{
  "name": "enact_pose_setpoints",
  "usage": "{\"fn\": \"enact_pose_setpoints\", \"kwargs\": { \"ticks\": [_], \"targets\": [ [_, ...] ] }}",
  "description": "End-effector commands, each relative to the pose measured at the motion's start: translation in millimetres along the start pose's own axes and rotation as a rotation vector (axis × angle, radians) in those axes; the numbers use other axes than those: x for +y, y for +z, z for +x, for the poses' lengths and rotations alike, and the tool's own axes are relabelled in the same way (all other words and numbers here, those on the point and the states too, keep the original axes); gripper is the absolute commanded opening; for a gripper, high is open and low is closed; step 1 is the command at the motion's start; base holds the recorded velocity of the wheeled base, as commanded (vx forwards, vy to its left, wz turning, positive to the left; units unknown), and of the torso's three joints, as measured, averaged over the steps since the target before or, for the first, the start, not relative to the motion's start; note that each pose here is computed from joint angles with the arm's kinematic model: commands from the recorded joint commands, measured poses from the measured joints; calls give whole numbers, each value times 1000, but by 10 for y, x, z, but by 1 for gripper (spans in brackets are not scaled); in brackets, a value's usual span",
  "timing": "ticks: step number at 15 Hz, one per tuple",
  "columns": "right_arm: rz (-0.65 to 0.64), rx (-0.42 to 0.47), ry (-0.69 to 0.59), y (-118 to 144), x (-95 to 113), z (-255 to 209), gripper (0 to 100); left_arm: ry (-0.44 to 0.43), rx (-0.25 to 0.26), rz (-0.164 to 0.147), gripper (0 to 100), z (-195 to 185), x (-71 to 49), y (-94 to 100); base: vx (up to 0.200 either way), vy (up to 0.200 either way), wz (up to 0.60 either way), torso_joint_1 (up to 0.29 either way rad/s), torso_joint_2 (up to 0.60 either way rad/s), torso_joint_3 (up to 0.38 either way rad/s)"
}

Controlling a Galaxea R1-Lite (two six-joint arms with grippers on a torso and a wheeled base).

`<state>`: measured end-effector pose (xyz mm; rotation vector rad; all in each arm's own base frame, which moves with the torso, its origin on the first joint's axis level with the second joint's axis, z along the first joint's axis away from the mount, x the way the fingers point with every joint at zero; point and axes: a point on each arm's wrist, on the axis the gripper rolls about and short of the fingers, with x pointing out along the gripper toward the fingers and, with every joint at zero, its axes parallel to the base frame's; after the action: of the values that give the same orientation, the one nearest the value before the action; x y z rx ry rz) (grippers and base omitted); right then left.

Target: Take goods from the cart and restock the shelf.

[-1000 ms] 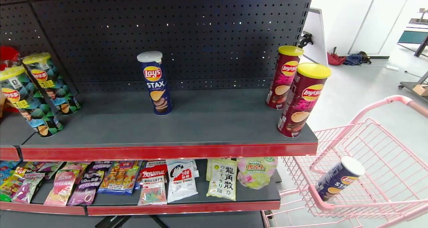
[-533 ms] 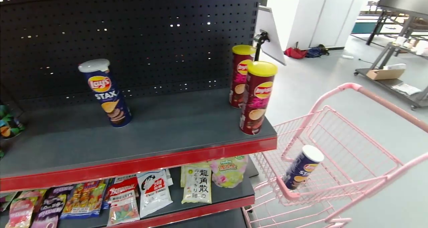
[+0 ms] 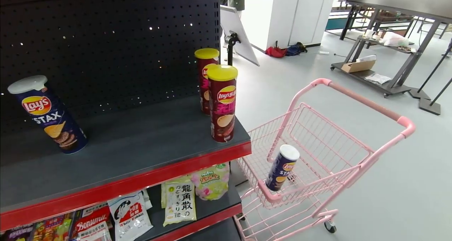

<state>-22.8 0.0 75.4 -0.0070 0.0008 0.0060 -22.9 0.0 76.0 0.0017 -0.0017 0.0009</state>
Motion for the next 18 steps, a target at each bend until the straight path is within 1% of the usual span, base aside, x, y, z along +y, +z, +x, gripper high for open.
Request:
{"fn": "enact_pose_setpoints", "kwargs": {
  "ticks": [1,12,18],
  "targets": [
    [1,-1,0,0,0,0,100,2,0,0,100,0,0,0,0,0,0,-56,100,80],
    [2,-1,0,0,0,0,100,2,0,0,100,0,0,0,0,0,0,-142,368,222],
    [2,-1,0,0,0,0,100,1,0,0,100,0,0,0,0,0,0,-186,538,342]
  ]
}}
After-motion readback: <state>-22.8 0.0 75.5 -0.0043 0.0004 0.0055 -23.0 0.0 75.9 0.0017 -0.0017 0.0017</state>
